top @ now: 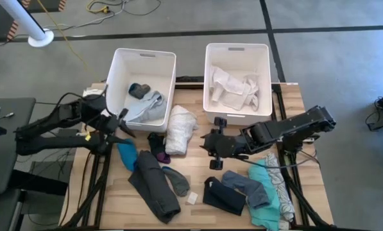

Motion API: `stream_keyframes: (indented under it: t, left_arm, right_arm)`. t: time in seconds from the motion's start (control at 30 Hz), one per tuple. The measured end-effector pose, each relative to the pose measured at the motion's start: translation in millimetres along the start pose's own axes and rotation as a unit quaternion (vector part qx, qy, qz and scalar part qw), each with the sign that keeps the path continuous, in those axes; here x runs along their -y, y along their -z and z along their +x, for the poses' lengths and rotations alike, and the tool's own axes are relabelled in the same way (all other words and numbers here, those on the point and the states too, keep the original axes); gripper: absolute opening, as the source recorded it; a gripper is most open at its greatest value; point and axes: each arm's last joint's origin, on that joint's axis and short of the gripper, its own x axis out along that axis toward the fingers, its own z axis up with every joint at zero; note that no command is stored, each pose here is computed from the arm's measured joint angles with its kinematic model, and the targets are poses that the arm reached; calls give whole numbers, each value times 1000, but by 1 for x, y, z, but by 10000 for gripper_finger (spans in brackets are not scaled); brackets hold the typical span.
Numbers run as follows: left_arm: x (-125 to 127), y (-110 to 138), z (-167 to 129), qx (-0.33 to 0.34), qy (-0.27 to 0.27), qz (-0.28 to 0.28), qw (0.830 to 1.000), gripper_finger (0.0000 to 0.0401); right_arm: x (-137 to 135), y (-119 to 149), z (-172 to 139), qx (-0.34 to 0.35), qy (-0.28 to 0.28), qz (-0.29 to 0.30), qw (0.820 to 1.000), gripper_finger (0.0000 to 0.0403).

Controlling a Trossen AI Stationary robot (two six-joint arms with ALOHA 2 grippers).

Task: Sort clothes
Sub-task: Put the rolled dark blue pants into the left white bin

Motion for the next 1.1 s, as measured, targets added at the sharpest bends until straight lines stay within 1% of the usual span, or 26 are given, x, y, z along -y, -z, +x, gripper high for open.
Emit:
stream_keyframes:
  t: [0.13,0.27,0.37,0.43,0.5,0.63,0.73,0.9,1.1]
  left_arm:
    - [1,11,11,-16,16,-8,1000,132]
    - [2,20,20,-36,19,-11,999,132]
    - [3,25,26,-39,27,-14,999,132]
    - [4,28,30,-37,35,-14,999,132]
    - [6,29,35,-32,44,-12,998,132]
    - [9,30,47,-13,63,-2,998,132]
    - [11,30,58,-6,74,12,997,132]
    - [17,25,78,-16,89,31,995,132]
    - [29,19,107,-24,113,51,992,132]
  right_arm:
    - [-9,3,12,-22,-41,-6,999,157]
    - [-22,10,25,-59,-98,-7,993,157]
    - [-34,18,32,-100,-135,-1,986,157]
    - [-42,26,38,-136,-147,2,980,157]
    - [-50,33,41,-170,-150,10,974,157]
    - [-67,49,45,-234,-133,30,963,157]
    - [-83,60,47,-267,-123,38,955,157]
    - [-106,67,37,-283,-142,60,947,167]
    - [-128,72,18,-280,-153,108,942,201]
